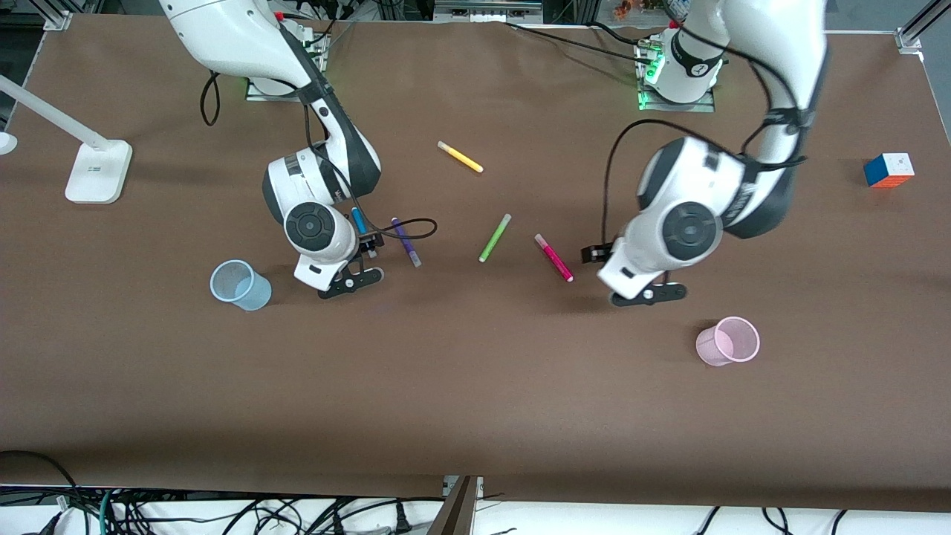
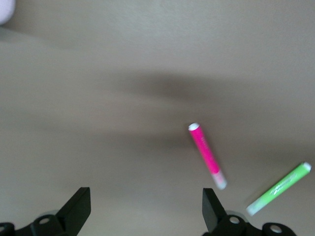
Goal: Place pink and blue markers in matching cups
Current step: 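Grasp the blue marker with the right gripper while the left gripper grasps the pink marker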
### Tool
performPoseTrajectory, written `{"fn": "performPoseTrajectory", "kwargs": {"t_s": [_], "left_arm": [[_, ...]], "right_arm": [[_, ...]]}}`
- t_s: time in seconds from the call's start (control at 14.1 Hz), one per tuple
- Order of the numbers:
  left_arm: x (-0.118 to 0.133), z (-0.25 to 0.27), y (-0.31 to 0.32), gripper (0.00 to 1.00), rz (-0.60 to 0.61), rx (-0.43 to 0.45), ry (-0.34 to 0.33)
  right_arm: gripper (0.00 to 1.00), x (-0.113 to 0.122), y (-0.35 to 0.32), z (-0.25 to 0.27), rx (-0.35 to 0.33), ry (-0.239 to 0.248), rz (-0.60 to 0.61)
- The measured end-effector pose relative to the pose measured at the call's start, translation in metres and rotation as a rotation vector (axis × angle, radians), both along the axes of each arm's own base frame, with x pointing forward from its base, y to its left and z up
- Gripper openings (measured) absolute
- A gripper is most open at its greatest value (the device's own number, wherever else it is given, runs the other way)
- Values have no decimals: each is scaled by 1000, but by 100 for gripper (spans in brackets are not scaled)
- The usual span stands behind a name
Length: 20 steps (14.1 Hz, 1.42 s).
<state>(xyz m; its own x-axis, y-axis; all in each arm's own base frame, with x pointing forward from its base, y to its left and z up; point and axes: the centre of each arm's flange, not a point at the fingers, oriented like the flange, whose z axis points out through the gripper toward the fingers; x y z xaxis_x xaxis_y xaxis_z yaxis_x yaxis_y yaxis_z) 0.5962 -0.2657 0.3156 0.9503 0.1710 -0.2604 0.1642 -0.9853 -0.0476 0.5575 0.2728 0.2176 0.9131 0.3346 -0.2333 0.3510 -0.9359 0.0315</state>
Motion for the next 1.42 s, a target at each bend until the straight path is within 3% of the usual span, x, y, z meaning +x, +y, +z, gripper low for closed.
{"fn": "performPoseTrajectory", "kwargs": {"t_s": [0.43, 0.78, 1.07, 1.21, 1.28, 1.42], "left_arm": [[-36, -74, -66, 100, 149, 17, -39], [-76, -140, -76, 100, 289, 28, -107], [-93, -143, -91, 99, 366, 37, -104], [-94, -143, -92, 81, 372, 39, -103], [-95, -144, -92, 81, 372, 39, -101], [-97, -144, -94, 66, 370, 39, -98]], "right_arm": [[100, -15, 3, -20, 18, -25, 14], [100, -26, 14, -26, 19, -24, 39], [100, -34, 16, -34, 17, -21, 49], [100, -35, 16, -36, 17, -21, 49], [96, -35, 16, -36, 17, -22, 49], [91, -35, 16, -36, 18, -24, 49]]}}
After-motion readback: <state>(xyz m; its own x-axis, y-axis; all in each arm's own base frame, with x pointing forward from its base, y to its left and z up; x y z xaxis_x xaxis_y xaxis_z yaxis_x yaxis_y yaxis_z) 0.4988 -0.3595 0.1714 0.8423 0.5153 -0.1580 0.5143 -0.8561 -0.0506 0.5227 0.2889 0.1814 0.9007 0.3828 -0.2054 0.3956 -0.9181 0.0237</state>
